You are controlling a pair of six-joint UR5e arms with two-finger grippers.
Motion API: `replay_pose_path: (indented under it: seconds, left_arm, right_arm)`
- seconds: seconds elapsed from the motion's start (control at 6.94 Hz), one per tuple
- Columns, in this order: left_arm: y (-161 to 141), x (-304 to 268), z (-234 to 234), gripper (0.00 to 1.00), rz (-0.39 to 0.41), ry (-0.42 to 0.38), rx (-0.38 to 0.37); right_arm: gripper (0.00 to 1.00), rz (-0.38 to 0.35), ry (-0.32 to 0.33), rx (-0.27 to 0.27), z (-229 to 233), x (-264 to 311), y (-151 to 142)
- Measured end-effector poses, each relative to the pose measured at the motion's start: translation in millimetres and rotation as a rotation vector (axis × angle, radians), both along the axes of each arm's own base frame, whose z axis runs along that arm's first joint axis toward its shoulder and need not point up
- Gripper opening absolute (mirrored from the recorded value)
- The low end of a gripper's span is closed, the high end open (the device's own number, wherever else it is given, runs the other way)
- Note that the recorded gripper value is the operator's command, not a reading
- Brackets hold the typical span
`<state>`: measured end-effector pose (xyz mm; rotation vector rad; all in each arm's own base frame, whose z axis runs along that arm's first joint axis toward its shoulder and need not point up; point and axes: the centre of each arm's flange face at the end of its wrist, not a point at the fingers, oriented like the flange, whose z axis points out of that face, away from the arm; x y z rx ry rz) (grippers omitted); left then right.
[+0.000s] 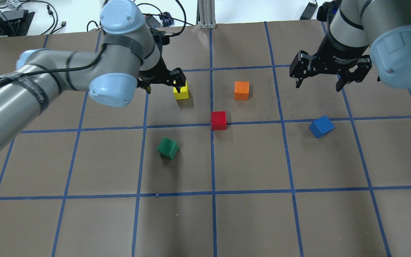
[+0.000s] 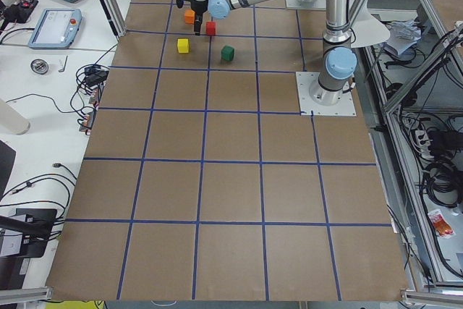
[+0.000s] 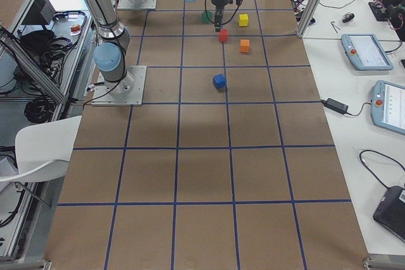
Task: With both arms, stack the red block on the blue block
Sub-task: 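Set the red cube down, open the left gripper and withdraw, then reach the right gripper to the red cube and grasp it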
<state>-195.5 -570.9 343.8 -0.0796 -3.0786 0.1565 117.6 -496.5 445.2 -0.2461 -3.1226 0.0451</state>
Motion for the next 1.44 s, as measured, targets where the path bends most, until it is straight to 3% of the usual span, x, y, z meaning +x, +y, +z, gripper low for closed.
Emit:
replay_pose_path:
  seconds: [0.14,0.43,0.72,1.01,1.44]
  left_arm:
    - [13.7,29.4,35.3,1.00,0.006,-0.006,0.003]
    - [46.1,57.9,98.8,1.00,0.023,-0.014,-0.021]
    - [59.6,69.9,150.3,1.00,0.040,-0.025,-0.050]
    - [64.6,71.6,166.5,1.00,0.048,-0.048,0.005]
    - [55.8,74.9,169.6,1.00,0.045,-0.072,0.022]
  right_arm:
    - [1.00,0.003,-0.008,0.010,-13.2,3.2,-7.3]
    - [1.00,0.037,-0.021,-0.021,-43.3,24.7,-39.3]
    - [1.00,0.093,-0.048,-0.021,-70.4,62.8,-54.9]
    - [1.00,0.137,-0.072,0.010,-101.3,110.2,-57.0]
    - [1.00,0.197,-0.079,0.004,-139.6,159.4,-61.1]
